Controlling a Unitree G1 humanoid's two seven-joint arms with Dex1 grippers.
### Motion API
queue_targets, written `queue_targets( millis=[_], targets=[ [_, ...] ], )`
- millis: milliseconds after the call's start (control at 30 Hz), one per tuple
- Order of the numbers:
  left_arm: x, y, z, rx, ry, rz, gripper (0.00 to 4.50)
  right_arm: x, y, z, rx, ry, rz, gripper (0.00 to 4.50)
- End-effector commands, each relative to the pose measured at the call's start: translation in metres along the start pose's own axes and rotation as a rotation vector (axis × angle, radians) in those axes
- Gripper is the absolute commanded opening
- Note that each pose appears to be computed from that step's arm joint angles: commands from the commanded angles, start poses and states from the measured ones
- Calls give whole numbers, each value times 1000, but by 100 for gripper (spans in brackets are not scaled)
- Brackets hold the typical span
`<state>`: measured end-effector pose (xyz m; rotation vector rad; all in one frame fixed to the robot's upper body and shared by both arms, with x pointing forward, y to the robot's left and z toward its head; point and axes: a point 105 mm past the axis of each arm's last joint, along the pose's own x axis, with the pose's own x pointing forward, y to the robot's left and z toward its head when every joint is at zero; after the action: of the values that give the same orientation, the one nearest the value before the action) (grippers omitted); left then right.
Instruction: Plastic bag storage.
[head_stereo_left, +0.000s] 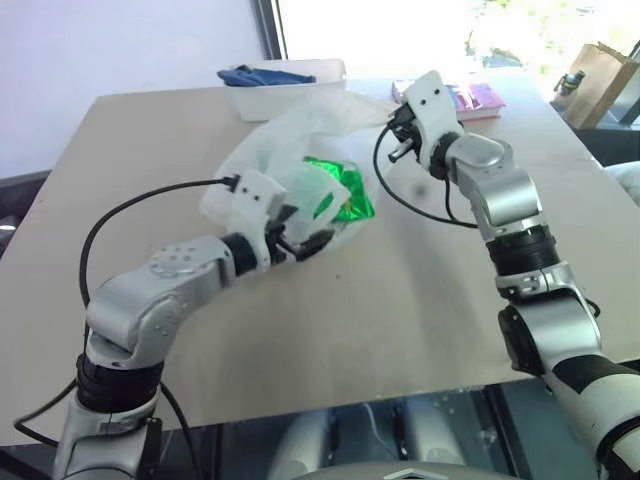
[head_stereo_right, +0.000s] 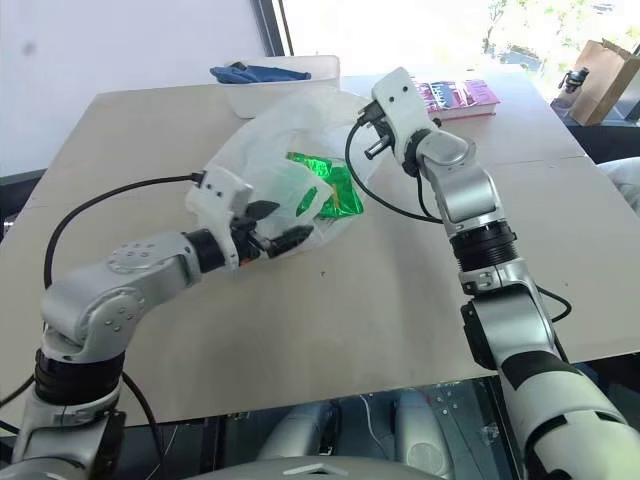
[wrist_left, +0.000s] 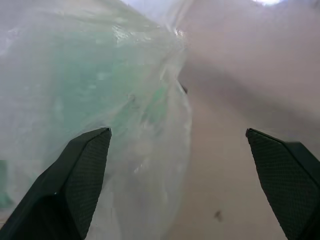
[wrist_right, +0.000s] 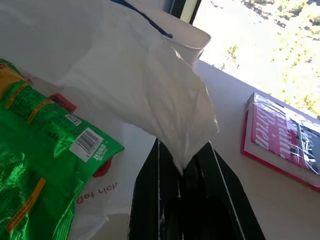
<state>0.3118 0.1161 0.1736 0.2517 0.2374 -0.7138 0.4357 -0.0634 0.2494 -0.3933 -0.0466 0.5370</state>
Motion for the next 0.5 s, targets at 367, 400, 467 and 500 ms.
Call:
queue_targets(
  millis=[367,400,467,500],
  targets=[
    [35,12,-8,531,70,77,191,-2,-2,24,9,-77,-13,0],
    [33,12,-5,525,45,71,151,-2,-3,24,11,-77,-15,0],
    [27,18,4,387,-9,69,93,-2,-6,25,28,-81,-21,0],
    [23,21,12,281,-61,57,48,-3,-8,25,33,-83,-24,0]
  ],
)
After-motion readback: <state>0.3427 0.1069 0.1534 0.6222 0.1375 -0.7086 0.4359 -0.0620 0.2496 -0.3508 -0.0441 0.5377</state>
